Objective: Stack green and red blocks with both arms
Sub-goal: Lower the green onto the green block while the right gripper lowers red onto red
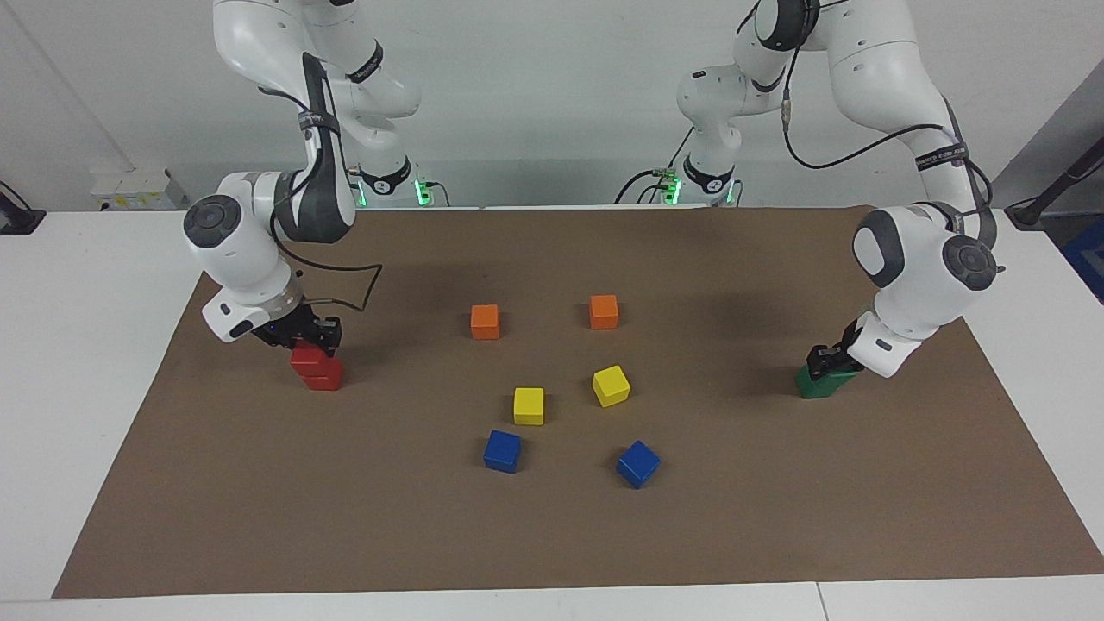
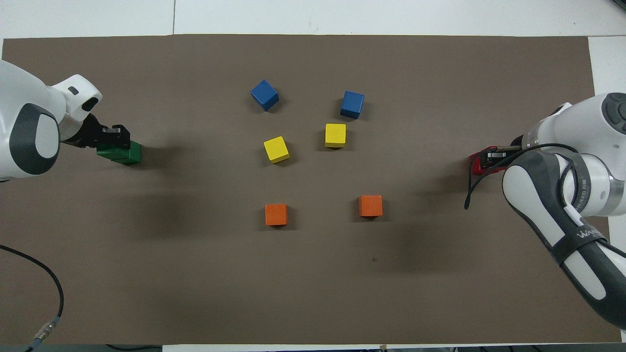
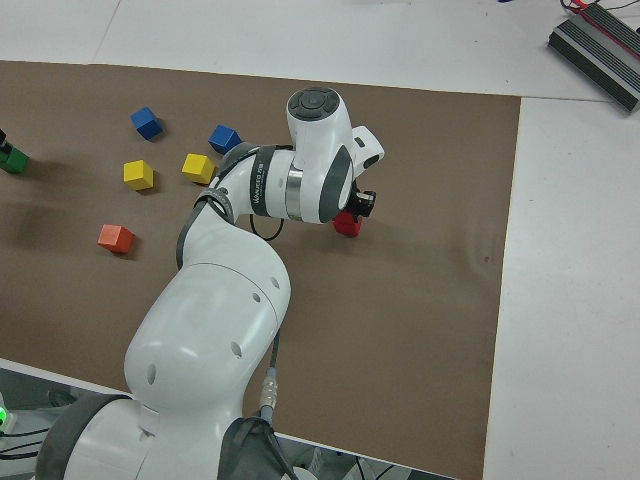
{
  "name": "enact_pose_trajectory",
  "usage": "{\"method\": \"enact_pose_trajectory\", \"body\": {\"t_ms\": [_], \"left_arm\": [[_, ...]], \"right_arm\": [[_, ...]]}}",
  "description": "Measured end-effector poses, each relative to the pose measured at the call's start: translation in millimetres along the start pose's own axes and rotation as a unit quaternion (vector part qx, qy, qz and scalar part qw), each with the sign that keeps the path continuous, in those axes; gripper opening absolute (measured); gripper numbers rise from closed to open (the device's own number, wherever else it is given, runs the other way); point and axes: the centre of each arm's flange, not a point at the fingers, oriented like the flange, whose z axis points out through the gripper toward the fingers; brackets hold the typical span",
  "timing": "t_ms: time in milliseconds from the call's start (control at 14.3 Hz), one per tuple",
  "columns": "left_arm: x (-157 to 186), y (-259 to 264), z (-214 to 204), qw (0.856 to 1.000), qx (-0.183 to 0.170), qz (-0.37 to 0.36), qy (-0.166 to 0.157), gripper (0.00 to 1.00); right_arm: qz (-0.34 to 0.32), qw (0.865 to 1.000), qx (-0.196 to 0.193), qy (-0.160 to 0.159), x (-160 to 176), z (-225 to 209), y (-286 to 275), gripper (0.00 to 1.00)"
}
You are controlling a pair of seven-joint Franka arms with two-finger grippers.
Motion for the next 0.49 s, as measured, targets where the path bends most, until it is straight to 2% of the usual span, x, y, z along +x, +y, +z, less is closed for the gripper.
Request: {"method": "enact_pose_trajectory", "body": {"t_ms": [209,279,488], "left_arm": [[0.0,0.0,-0.2,1.000,0.000,-0.001,0.001,0.96],[0.0,0.0,-0.4,1.000,0.000,-0.001,0.001,1.00],[-0.2,0.1,-4.1,1.000,0.000,-0.001,0.004,1.00]], "right_arm": [[0.000,1.000,0.000,0.000,-0.1,0.2,0.0,0.55],[0.000,1.000,0.000,0.000,-0.1,0.3,0.0,0.55],[0.000,1.000,0.000,0.000,-0.1,0.3,0.0,0.55]]}}
